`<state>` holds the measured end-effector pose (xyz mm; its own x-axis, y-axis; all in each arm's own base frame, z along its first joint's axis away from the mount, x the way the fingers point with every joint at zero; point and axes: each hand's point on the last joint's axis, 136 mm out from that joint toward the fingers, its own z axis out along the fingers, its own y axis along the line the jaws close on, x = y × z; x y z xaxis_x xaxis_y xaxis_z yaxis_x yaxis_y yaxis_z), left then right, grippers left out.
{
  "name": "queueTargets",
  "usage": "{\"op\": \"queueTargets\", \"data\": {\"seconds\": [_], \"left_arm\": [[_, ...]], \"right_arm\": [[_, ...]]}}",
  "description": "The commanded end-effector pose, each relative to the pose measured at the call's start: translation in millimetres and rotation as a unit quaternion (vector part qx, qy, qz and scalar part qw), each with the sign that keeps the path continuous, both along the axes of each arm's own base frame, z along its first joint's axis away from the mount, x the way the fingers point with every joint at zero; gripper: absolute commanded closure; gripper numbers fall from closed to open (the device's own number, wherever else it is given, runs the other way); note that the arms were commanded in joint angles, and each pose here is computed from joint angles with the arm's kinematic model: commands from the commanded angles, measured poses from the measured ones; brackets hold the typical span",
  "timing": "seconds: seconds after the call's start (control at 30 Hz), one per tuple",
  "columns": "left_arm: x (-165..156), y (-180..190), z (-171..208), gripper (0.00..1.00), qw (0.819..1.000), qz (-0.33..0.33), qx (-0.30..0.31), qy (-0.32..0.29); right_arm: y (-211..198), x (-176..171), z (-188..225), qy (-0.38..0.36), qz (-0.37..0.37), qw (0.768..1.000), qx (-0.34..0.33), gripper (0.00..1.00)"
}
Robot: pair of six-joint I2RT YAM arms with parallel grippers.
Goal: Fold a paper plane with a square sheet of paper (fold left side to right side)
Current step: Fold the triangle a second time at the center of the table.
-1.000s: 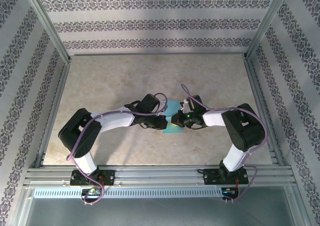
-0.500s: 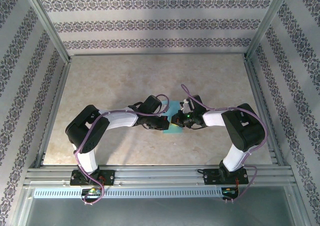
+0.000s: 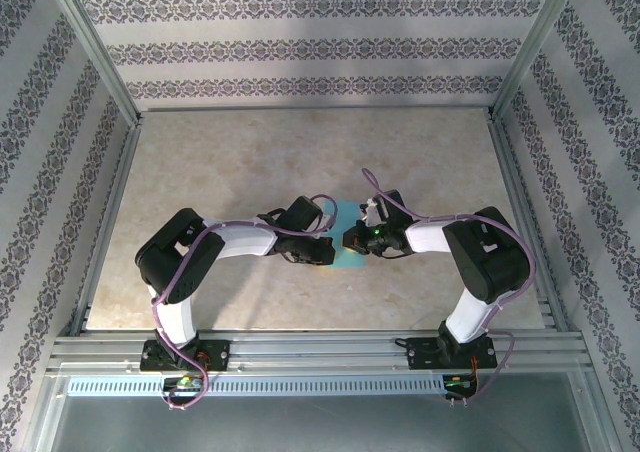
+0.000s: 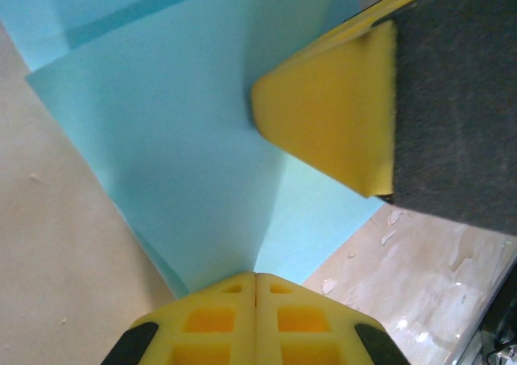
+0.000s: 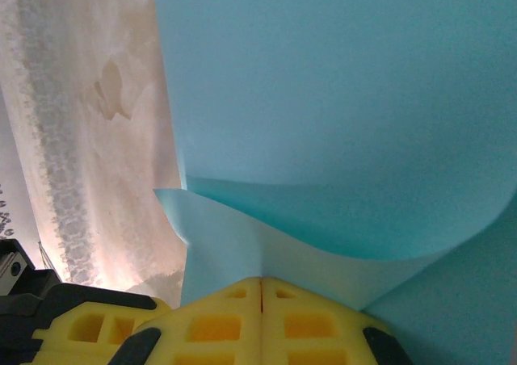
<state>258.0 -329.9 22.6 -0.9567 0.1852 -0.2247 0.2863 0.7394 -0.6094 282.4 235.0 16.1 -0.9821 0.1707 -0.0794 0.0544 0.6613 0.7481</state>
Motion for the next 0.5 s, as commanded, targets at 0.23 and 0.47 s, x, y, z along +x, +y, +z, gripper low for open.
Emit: {"op": "queueTargets", "data": {"seconds": [0.23, 0.47], "left_arm": [[-4.5, 4.0, -13.5, 1.0, 1.0, -0.004, 0.018, -0.006], [-3.0, 4.4, -6.7, 1.0, 1.0, -0.001, 0.014, -0.015]], "right_arm": [[-7.2, -20.1, -19.2, 0.032, 0.009, 0.999, -0.027, 1.0], [-7.3, -20.2, -20.6, 0.034, 0.01, 0.999, -0.028, 1.0]]}}
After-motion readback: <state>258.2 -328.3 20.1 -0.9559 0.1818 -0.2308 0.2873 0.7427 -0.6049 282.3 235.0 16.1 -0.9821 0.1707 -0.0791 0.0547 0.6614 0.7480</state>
